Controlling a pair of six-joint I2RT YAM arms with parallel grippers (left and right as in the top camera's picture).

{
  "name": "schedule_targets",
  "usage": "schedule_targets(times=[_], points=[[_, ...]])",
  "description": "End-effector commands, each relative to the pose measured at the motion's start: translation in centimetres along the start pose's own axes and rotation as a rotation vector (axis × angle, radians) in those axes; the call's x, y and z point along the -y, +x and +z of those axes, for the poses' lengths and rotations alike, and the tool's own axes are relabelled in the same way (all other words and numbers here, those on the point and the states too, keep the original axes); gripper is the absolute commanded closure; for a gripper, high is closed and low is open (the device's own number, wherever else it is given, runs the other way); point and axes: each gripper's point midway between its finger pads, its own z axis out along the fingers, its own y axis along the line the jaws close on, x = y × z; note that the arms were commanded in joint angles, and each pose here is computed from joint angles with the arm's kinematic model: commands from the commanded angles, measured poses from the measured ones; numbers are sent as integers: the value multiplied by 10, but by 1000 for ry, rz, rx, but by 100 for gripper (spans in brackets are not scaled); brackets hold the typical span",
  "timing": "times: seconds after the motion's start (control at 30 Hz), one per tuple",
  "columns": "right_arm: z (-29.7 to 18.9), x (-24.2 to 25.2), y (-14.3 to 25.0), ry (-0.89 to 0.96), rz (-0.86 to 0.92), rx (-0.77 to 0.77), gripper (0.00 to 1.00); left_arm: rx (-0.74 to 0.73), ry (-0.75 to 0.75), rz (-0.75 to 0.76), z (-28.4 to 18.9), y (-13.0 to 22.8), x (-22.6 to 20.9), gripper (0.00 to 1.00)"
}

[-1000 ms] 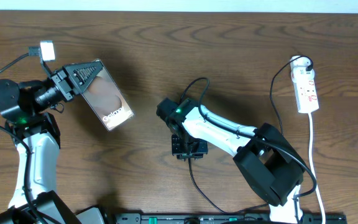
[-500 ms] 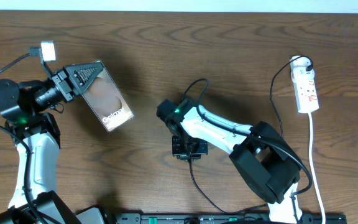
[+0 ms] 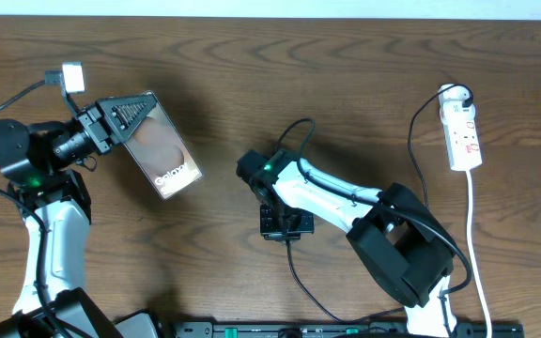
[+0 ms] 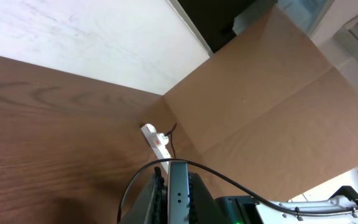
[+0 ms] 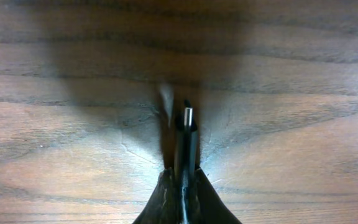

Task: Plug charger to phone and switch on socket
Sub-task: 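Close the right gripper on the cable's USB-C plug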

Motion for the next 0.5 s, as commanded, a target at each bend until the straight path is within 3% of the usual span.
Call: schedule_targets(times=[0.0,0.3,0.4,0.47], points=[[3,-1,-4,10,10,6,98,-4,6,32,-1,-3,6,92],[1,-2,-6,-4,-2,-1,99,-5,6,31,-1,-3,6,93],[-7,-12,-8,-86,-73,-35,99,-5,6,31,-1,-3,6,93],[-22,-35,-8,-239,-217,-69,99,-5,6,31,-1,-3,6,92]])
